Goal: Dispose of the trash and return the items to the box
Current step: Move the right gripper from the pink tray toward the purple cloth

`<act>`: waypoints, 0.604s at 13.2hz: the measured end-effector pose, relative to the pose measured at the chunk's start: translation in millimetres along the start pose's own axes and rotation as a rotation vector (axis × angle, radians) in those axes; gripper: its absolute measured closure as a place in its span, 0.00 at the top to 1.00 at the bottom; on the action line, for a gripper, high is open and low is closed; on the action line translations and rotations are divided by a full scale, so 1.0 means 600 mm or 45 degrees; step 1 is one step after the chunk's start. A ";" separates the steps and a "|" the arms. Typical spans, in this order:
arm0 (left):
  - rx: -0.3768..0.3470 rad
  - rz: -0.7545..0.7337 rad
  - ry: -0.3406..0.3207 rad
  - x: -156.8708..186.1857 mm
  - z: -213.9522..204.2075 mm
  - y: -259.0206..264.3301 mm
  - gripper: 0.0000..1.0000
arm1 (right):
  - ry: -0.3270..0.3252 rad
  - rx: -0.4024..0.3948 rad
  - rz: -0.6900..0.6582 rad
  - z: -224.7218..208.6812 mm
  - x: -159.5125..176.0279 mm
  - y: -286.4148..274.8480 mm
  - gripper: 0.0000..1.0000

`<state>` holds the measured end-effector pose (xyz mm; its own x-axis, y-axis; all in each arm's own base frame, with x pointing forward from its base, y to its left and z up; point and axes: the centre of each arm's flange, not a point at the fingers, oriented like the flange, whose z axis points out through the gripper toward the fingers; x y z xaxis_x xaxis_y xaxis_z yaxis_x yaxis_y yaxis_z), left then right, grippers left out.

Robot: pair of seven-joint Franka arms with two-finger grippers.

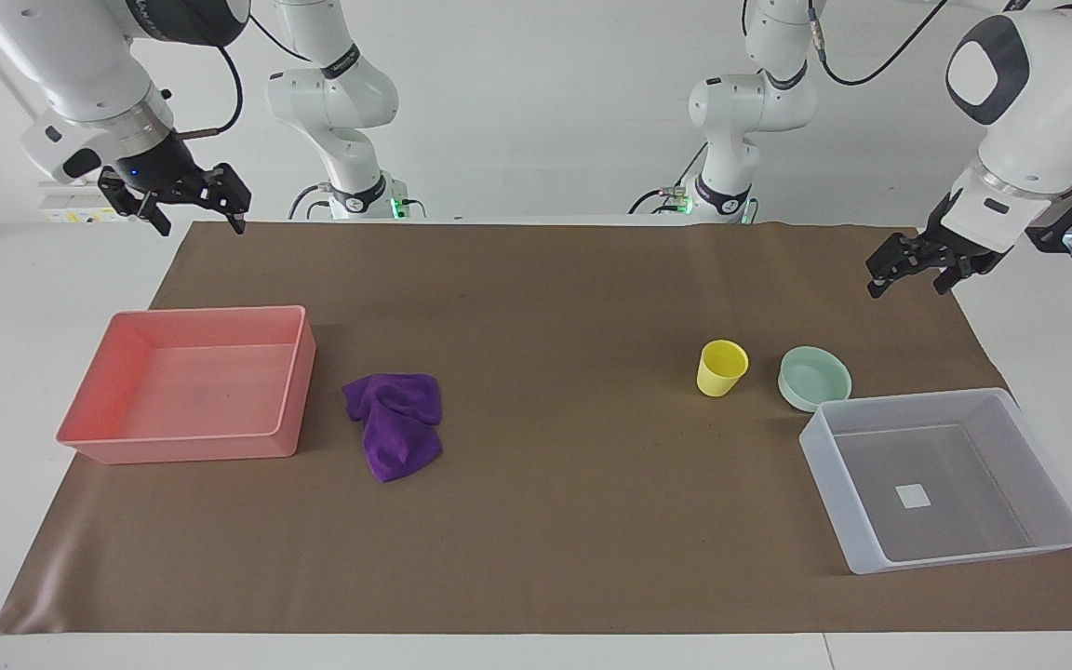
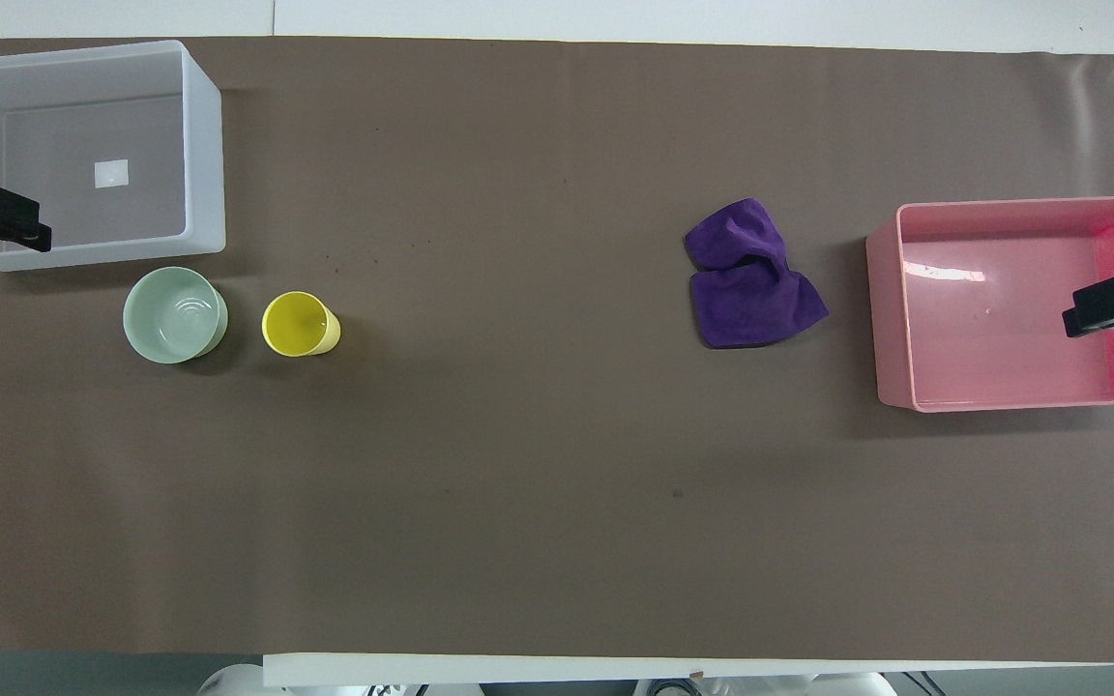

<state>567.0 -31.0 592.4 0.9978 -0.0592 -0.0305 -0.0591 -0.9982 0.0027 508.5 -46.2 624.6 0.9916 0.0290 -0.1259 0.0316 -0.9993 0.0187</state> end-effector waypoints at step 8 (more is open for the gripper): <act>0.000 0.001 -0.002 0.000 0.000 0.000 1.00 | 0.072 0.016 -0.023 0.009 0.025 -0.016 1.00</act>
<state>566.8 -31.0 592.3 0.9977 -0.0599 -0.0320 -0.0598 -0.9982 0.0027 522.6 -36.2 616.9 0.9964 0.0478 -0.0696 0.0483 -0.9988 0.0046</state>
